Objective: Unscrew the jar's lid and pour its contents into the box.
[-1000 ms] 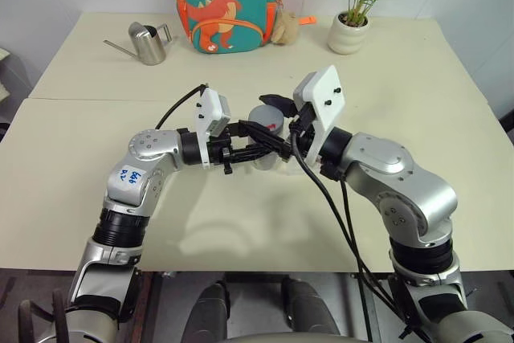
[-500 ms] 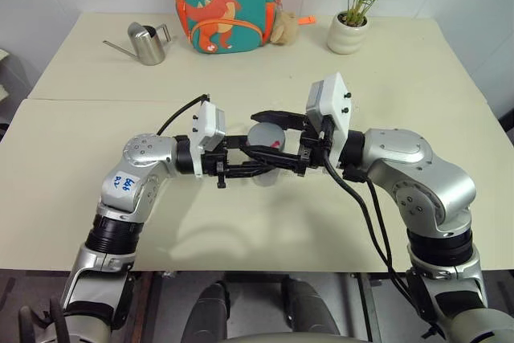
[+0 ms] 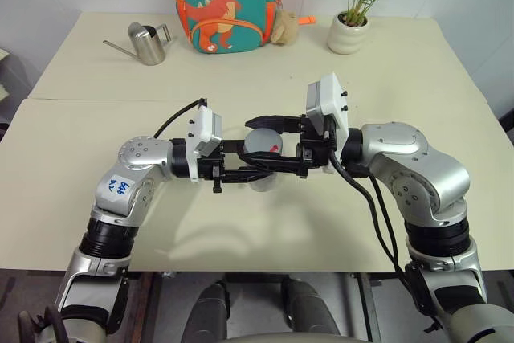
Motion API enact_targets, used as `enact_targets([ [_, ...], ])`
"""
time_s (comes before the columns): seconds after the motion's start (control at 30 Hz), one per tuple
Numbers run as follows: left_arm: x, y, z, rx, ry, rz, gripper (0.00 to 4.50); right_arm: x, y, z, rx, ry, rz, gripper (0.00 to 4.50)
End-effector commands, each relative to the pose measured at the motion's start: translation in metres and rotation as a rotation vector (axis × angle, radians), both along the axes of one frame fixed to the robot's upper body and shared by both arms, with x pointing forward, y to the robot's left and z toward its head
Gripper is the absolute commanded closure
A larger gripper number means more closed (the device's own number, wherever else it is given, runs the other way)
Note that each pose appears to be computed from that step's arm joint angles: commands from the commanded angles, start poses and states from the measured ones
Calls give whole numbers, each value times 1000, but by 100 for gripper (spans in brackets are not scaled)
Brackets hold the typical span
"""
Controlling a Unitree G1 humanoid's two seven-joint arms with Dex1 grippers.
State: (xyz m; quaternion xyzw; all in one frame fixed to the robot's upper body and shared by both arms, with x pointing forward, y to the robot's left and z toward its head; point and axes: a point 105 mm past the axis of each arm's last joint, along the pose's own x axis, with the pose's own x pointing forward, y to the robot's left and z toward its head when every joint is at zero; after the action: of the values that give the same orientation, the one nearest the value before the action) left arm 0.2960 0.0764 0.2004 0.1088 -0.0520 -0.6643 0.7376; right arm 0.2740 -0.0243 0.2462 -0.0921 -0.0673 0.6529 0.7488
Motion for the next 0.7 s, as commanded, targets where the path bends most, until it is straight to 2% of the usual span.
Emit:
enact_targets([
  [0.03, 17, 17, 17, -30, -58, 137, 263, -37, 23, 0, -5, -2, 253, 192],
  [0.07, 17, 17, 19, -32, -63, 133, 263, -36, 23, 0, -8, -5, 245, 122],
  [0.2, 15, 17, 23, -51, -79, 117, 263, -32, 23, 0, 7, -20, 217, 2],
  [0.7, 3, 17, 22, -58, -88, 48, 263, -17, 20, 7, 23, -74, 140, 2],
])
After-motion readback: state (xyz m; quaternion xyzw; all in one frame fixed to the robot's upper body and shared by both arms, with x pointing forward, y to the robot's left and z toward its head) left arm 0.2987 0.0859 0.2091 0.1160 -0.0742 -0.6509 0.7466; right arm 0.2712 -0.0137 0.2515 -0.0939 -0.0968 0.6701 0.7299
